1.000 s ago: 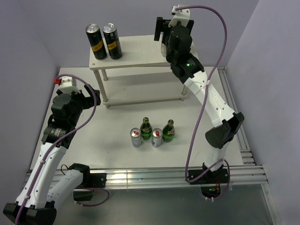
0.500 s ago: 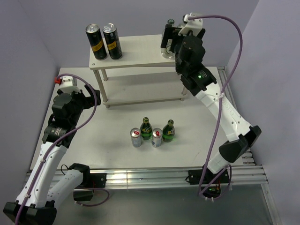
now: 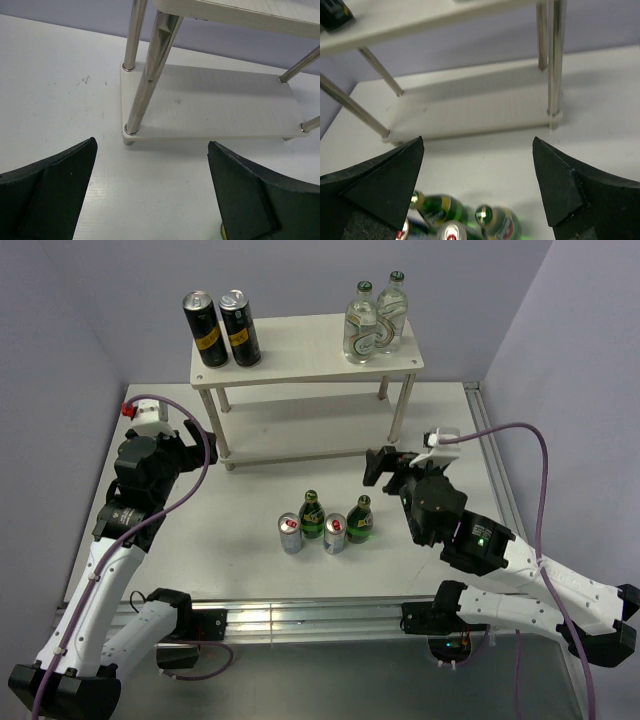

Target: Place and organize the beverage onto the shelf

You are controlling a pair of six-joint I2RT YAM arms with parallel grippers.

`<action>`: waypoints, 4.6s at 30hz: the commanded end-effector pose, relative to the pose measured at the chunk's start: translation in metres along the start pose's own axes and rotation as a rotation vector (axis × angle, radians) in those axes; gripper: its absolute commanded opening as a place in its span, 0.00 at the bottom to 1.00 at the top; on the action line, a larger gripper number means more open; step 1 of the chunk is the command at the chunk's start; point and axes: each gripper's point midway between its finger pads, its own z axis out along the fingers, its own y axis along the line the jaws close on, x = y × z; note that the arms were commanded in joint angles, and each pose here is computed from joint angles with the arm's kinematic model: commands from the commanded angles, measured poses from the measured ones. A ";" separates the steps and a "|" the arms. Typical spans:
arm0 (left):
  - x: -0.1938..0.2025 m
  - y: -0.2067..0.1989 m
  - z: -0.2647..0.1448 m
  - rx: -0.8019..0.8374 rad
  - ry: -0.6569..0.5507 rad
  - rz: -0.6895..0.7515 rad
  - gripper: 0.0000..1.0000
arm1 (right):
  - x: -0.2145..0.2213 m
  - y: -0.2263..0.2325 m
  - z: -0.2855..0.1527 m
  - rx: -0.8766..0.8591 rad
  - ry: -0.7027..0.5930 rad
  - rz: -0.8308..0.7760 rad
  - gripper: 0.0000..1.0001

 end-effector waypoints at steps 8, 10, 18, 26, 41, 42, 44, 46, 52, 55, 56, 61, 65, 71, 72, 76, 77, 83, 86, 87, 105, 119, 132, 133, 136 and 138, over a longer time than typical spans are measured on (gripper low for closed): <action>-0.008 -0.005 -0.001 0.026 -0.022 0.018 0.99 | 0.153 -0.038 -0.036 0.077 0.320 0.133 0.93; -0.007 -0.005 0.000 0.025 -0.017 0.019 0.99 | 0.165 -0.034 -0.036 0.068 0.340 0.143 0.93; -0.004 -0.004 0.002 0.021 -0.011 0.022 0.99 | 0.180 -0.023 -0.029 0.058 0.352 0.119 0.92; -0.004 -0.004 0.003 0.023 -0.007 0.020 0.99 | 0.180 -0.020 -0.022 0.061 0.324 0.088 0.90; -0.001 -0.006 0.004 0.031 0.000 0.022 0.99 | 0.196 -0.004 0.010 0.113 0.259 -0.070 0.36; -0.001 -0.007 0.004 0.032 0.000 0.022 0.99 | 0.196 -0.004 0.010 0.115 0.258 -0.078 0.33; -0.001 -0.007 0.004 0.034 0.001 0.024 0.99 | 0.197 -0.004 0.012 0.122 0.258 -0.086 0.18; -0.001 -0.007 0.004 0.034 0.001 0.024 0.99 | 0.197 -0.003 0.012 0.120 0.258 -0.097 0.03; -0.002 -0.007 0.004 0.036 0.000 0.024 0.99 | 0.164 -0.001 0.022 0.135 0.190 -0.114 0.00; -0.002 -0.007 0.003 0.036 -0.002 0.023 0.99 | 0.142 0.000 0.035 0.132 0.153 -0.098 0.00; -0.002 -0.007 0.003 0.037 -0.003 0.023 0.99 | 0.132 -0.005 0.042 0.152 0.141 -0.103 0.00; -0.002 -0.008 0.003 0.038 -0.001 0.022 0.99 | 0.095 -0.008 0.073 0.159 0.071 -0.035 0.00; -0.002 -0.008 0.004 0.038 -0.001 0.022 0.99 | 0.072 -0.016 0.101 0.189 0.027 -0.018 0.00; -0.001 -0.007 0.004 0.035 0.003 0.022 0.99 | 0.037 -0.021 0.146 0.222 -0.029 0.017 0.00; -0.002 -0.007 0.004 0.034 -0.001 0.024 0.99 | 0.040 -0.021 0.154 0.227 -0.021 0.009 0.00; -0.002 -0.007 0.004 0.036 0.000 0.022 0.99 | 0.020 -0.022 0.178 0.238 -0.055 0.026 0.00; -0.002 -0.008 0.004 0.036 -0.002 0.022 0.99 | 0.020 -0.026 0.183 0.245 -0.056 0.022 0.00; -0.002 -0.008 0.004 0.040 0.001 0.022 0.99 | 0.032 -0.035 0.216 0.273 -0.050 0.033 0.00; -0.001 -0.009 0.005 0.042 0.005 0.022 0.99 | 0.040 -0.041 0.231 0.284 -0.039 0.037 0.00; 0.001 -0.008 0.005 0.041 0.009 0.023 0.99 | 0.039 -0.043 0.233 0.289 -0.044 0.041 0.00; 0.000 -0.010 0.006 0.046 0.013 0.022 0.99 | 0.048 -0.048 0.261 0.317 -0.084 -0.023 0.00; -0.003 -0.010 0.004 0.048 0.002 0.022 0.99 | 0.073 -0.046 0.263 0.297 0.006 -0.095 0.46; -0.004 -0.009 0.003 0.041 -0.002 0.023 0.99 | 0.082 -0.042 0.254 0.296 0.038 -0.124 0.84; -0.004 -0.009 0.003 0.041 -0.003 0.023 0.99 | 0.082 -0.041 0.251 0.298 0.036 -0.119 0.89; -0.005 -0.009 0.002 0.042 -0.005 0.024 0.99 | 0.081 -0.038 0.238 0.282 0.044 -0.099 0.90; -0.006 -0.008 0.002 0.038 -0.009 0.024 0.99 | 0.081 -0.035 0.230 0.271 0.046 -0.088 0.91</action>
